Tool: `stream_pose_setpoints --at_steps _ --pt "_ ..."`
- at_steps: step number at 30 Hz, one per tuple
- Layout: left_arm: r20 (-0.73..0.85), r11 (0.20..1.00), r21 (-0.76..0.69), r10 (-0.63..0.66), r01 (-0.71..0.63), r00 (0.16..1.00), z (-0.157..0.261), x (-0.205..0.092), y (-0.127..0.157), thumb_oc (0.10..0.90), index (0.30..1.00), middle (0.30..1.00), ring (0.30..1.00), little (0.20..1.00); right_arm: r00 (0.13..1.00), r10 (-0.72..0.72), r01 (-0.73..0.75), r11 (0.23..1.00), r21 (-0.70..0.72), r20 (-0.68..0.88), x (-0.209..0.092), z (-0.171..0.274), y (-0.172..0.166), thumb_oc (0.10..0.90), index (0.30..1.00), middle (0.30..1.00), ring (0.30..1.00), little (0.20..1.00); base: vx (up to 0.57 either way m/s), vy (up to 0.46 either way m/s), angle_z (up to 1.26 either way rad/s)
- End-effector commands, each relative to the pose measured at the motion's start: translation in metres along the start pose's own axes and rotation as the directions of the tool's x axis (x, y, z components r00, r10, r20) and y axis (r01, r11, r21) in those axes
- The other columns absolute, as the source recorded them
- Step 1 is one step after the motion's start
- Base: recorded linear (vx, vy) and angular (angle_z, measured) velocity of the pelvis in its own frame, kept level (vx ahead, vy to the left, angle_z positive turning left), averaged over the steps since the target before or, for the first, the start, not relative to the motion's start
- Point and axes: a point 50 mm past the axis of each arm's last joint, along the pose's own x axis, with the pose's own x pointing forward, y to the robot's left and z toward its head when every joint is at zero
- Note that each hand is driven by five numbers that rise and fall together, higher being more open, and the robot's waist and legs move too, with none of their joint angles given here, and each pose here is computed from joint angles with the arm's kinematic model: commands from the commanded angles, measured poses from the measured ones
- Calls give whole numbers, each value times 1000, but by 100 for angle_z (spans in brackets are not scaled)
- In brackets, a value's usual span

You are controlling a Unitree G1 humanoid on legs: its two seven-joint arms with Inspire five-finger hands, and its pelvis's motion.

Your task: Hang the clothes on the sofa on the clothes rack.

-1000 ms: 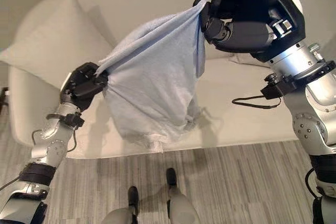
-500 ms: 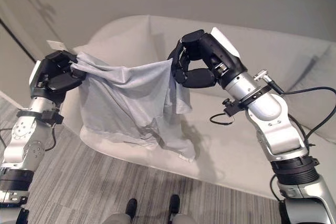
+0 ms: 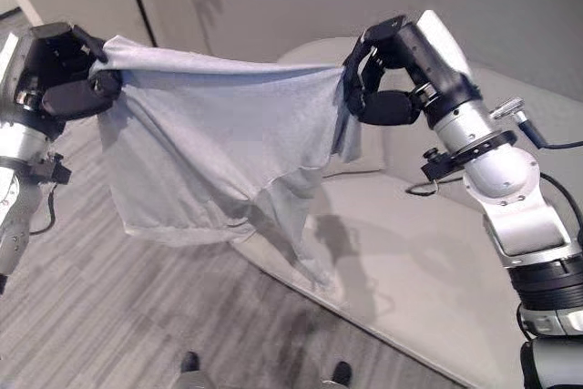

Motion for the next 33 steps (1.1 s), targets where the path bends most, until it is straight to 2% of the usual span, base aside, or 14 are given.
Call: stream_pose_setpoints --at_steps 1,5,9,10,12,13,16,22,28,33 --pt "383 998 47 20 -41 924 80 21 12 400 300 300 300 300 945 -142 177 980 -94 295 30 59 -36 400 300 300 300 300 -9 364 -6" --pt "402 997 76 -53 25 914 91 36 -5 400 300 300 300 300 942 -149 189 976 -110 299 39 63 -38 400 300 300 300 300 34 439 35" --pt "387 997 72 -65 40 920 89 40 -10 400 300 300 300 300 953 -144 182 976 -122 267 36 56 -39 400 300 300 300 300 70 120 28" --pt "342 995 95 -63 32 938 77 38 -7 400 300 300 300 300 959 -137 173 976 -131 248 33 50 -38 400 300 300 300 300 71 62 45" --pt "341 997 62 -56 37 938 76 37 -9 400 300 300 300 300 960 -135 176 973 -151 246 32 52 -39 400 300 300 300 300 91 47 40" --pt "328 998 40 -50 39 943 70 35 -10 400 300 300 300 300 960 -156 183 978 -98 234 31 47 -35 400 300 300 300 300 90 11 2" --pt "315 998 33 -53 45 948 66 34 -14 400 300 300 300 300 960 -177 200 976 -86 217 28 41 -35 400 300 300 300 300 116 38 -7" --pt "313 998 -2 -58 62 948 62 32 -19 400 300 300 300 300 961 -213 237 963 -131 174 14 34 -50 400 300 300 300 300 101 117 30" --pt "290 1000 -11 -11 15 957 55 32 -14 400 300 300 300 300 945 -292 318 925 -209 146 1 28 -73 400 300 300 300 300 234 160 17" --pt "324 997 12 -74 74 943 65 32 -23 400 300 300 300 300 941 -298 330 913 -241 159 1 33 -76 400 300 300 300 300 462 393 -33"
